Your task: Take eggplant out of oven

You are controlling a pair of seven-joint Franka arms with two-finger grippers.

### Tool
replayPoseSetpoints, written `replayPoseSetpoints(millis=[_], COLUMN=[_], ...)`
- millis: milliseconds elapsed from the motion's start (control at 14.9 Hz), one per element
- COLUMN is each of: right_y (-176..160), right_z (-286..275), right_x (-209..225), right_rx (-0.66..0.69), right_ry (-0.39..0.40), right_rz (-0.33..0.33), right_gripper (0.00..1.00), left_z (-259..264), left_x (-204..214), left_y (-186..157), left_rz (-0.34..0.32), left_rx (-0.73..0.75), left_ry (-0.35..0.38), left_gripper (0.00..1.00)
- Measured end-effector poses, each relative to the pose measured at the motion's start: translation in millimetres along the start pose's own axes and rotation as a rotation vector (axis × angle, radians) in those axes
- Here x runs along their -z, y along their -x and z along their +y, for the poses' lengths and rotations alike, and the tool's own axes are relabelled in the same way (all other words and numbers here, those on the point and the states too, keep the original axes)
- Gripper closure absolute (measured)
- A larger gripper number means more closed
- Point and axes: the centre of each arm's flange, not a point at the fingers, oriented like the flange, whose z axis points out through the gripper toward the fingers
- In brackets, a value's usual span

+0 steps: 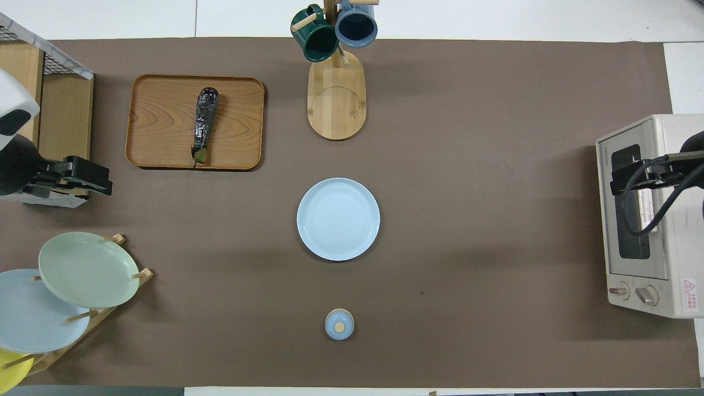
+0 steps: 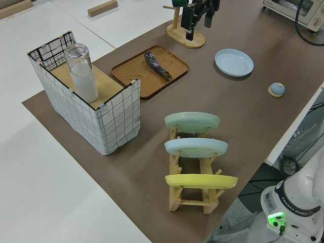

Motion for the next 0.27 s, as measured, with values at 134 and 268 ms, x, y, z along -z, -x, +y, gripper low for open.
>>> replayPoseSetpoints(millis=[134, 268], right_y=[0.0, 0.0], right_z=[0.5, 0.4], right_x=[0.0, 0.0], right_rx=[-0.001, -0.001], right_ry=[0.0, 0.0], right_rz=[0.0, 0.0], right_gripper=[0.0, 0.0], left_z=[-2.4, -5.1], left_x=[-0.1, -0.4], left_y=[-0.3, -0.7], left_rz=[0.0, 0.0], left_rx=[0.005, 0.009], left_ry=[0.001, 0.001], left_gripper=[0.0, 0.0])
